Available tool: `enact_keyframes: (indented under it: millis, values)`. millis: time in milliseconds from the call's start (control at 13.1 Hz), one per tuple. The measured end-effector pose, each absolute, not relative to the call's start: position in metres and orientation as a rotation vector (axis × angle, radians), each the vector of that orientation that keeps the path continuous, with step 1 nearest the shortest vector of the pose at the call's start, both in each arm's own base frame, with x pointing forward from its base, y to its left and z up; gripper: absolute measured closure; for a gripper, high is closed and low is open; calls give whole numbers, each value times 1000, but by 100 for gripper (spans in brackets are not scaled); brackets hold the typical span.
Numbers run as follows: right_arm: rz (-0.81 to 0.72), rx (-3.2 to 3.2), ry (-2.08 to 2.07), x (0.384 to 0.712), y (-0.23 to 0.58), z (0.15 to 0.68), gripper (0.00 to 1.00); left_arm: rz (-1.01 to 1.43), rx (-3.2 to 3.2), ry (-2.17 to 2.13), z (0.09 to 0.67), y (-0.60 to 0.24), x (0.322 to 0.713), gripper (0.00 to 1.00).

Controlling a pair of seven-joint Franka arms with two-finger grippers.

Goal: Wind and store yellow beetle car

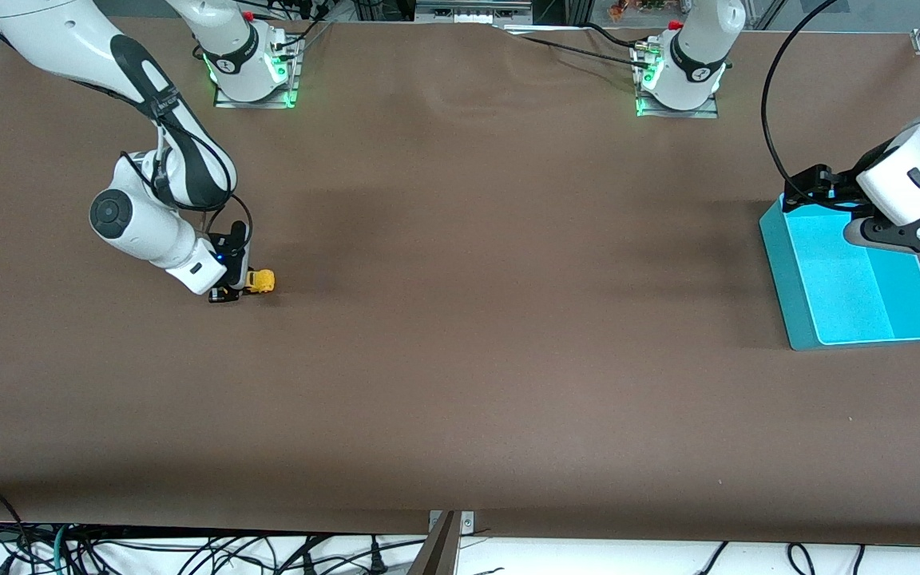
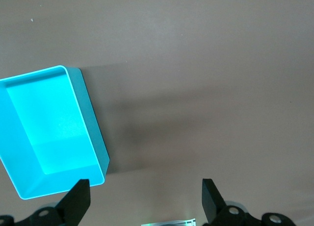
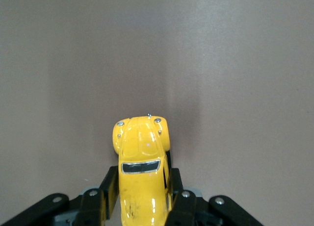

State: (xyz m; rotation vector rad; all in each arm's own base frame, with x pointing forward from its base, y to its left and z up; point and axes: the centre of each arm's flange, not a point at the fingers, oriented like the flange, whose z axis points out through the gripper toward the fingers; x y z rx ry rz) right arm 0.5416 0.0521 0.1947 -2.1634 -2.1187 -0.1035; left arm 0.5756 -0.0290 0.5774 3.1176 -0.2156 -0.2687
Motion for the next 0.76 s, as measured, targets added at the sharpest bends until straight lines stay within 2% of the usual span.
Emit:
enact_keyframes:
  millis: [762]
  values:
    - [-89, -2221, -2054, 539, 48, 192, 54, -266, 3117, -223, 578, -32, 577, 0]
